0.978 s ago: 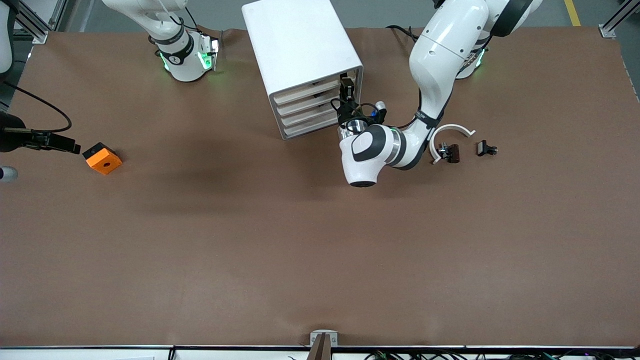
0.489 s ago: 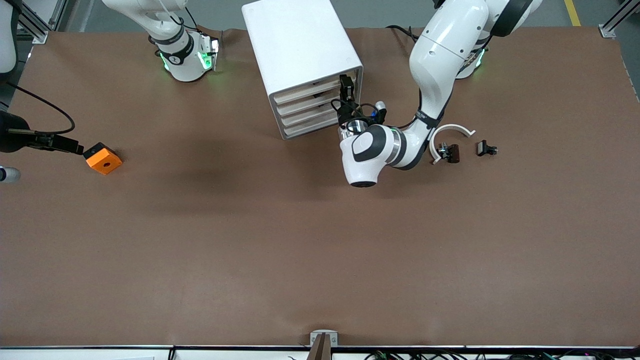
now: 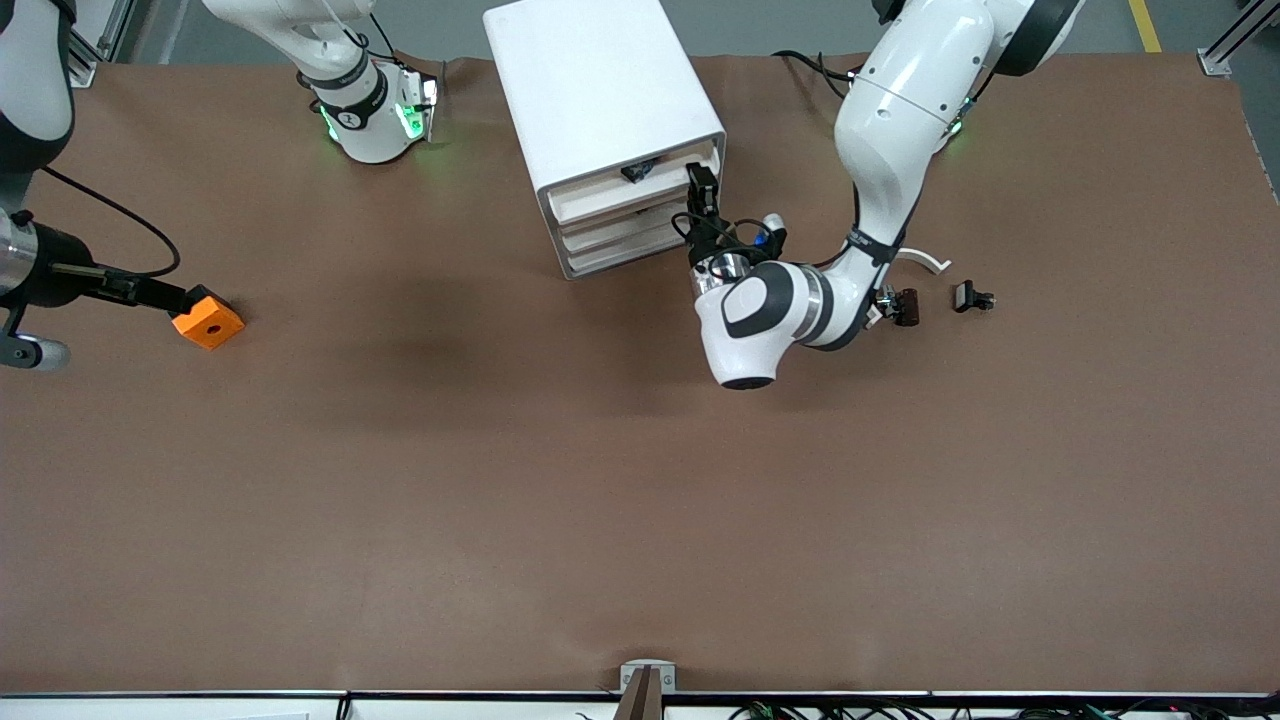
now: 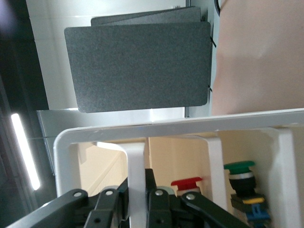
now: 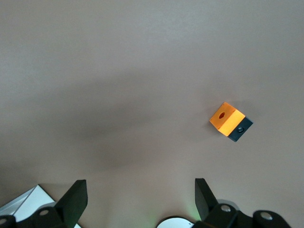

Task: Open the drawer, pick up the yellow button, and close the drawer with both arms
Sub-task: 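Pull the drawer open with the left gripper while the right gripper reaches over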

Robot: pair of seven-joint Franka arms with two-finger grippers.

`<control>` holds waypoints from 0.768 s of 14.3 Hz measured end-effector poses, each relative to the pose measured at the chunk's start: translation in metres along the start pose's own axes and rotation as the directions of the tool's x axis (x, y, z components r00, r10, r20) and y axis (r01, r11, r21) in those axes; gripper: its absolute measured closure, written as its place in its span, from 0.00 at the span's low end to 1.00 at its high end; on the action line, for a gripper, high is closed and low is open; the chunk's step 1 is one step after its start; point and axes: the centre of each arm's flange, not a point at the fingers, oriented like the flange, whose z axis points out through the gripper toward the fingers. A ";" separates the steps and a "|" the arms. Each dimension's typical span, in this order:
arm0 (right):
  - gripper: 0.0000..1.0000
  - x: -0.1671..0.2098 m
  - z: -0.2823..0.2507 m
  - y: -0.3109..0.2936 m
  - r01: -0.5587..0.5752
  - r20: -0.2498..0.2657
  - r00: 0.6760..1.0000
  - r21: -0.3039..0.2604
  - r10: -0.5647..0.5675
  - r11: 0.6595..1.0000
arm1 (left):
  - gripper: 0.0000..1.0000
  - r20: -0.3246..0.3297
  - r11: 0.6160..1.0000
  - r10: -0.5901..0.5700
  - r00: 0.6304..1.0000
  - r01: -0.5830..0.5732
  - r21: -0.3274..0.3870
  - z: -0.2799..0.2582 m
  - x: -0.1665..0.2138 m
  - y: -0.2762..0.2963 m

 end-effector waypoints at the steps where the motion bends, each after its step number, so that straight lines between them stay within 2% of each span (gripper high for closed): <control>1: 0.00 -0.002 0.000 -0.012 -0.017 -0.002 1.000 -0.003 0.017 1.000 | 0.89 0.015 1.000 0.003 1.000 -0.003 -0.006 -0.009 0.004 -0.002; 5: 0.00 -0.021 0.000 -0.078 -0.127 0.009 0.992 0.039 0.127 0.991 | 0.85 0.082 1.000 0.012 0.997 -0.010 -0.028 -0.042 0.023 -0.005; 7: 0.00 -0.038 0.001 -0.123 -0.190 0.009 0.982 0.037 0.190 0.981 | 0.84 0.112 0.999 0.017 0.994 -0.013 -0.040 -0.055 0.030 -0.006; 9: 0.00 -0.065 0.002 -0.181 -0.256 -0.011 0.967 0.037 0.256 0.966 | 0.83 0.138 0.998 0.026 0.990 -0.018 -0.060 -0.069 0.036 -0.009; 11: 0.00 -0.100 0.004 -0.242 -0.316 -0.036 0.947 0.060 0.319 0.947 | 0.82 0.162 0.997 0.034 0.986 -0.022 -0.078 -0.081 0.042 -0.012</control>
